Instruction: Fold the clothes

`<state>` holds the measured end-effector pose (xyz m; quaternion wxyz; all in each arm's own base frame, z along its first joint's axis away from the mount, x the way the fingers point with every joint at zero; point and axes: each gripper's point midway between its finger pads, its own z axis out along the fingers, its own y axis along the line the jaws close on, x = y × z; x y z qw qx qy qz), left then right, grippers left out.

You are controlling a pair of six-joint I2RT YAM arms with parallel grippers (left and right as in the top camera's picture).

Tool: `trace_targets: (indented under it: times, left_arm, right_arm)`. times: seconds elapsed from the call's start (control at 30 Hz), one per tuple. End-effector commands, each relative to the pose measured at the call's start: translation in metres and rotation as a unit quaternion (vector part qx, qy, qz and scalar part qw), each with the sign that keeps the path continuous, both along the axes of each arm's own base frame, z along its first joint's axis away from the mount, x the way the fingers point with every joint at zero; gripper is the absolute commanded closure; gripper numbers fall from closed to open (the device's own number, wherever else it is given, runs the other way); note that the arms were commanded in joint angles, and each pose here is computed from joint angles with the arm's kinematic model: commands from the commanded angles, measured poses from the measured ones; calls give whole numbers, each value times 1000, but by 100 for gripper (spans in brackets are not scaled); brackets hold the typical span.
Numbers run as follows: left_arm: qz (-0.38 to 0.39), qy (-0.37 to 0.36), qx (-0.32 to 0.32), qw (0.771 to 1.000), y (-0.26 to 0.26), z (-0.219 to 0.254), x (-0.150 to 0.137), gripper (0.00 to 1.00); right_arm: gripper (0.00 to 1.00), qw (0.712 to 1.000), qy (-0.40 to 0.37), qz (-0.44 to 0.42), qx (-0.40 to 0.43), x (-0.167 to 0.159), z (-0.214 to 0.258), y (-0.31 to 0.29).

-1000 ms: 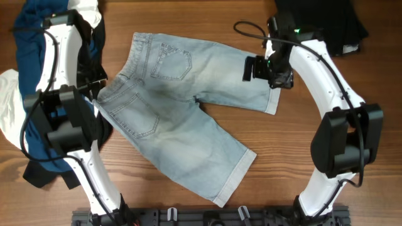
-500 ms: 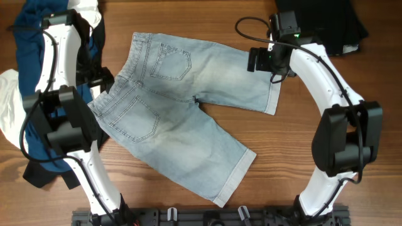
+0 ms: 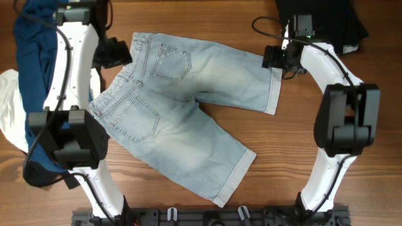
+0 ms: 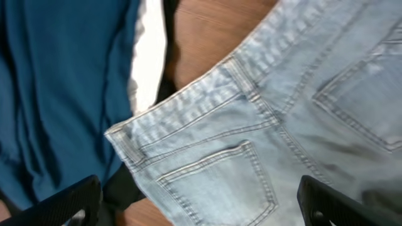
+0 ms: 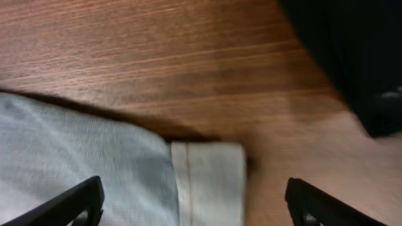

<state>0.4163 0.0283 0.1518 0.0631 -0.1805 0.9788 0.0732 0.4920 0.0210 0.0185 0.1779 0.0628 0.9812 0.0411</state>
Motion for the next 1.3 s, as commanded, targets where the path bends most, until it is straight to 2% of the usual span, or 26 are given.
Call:
trace_targets:
  times: [0.0, 0.07, 0.13, 0.3, 0.43, 0.73, 0.97, 1.13, 1.27]
  left_arm:
    - [-24, -15, -3, 1000, -12, 4, 6, 0]
    - [-27, -18, -3, 999, -14, 4, 7, 0]
    - [-27, -17, -3, 999, -14, 4, 7, 0]
    - [-27, -18, -3, 999, -14, 4, 7, 0]
    - [-27, -22, -3, 999, -14, 5, 10, 0]
    - [-26, -47, -3, 999, -14, 7, 22, 0]
    - [-26, -65, -3, 998, -14, 9, 30, 0]
    - [-25, -84, -3, 996, -14, 11, 39, 0]
    - [-26, -99, -3, 995, -14, 13, 46, 0]
  right_arm:
    - [18, 999, 10, 16, 42, 2, -23, 18]
    - [36, 999, 13, -3, 52, 5, -32, 19]
    - [41, 998, 17, -7, 53, 5, -40, 19]
    - [76, 998, 16, -19, 51, 7, -47, 17]
    - [96, 999, -12, -23, 39, 23, -36, 13]
    - [96, 991, -128, -20, 43, 88, 34, 10]
    - [96, 976, -215, -26, 35, 125, 78, 4]
    - [96, 967, -249, -28, 35, 139, 84, 2]
    - [96, 969, -245, -30, 34, 141, 72, 0]
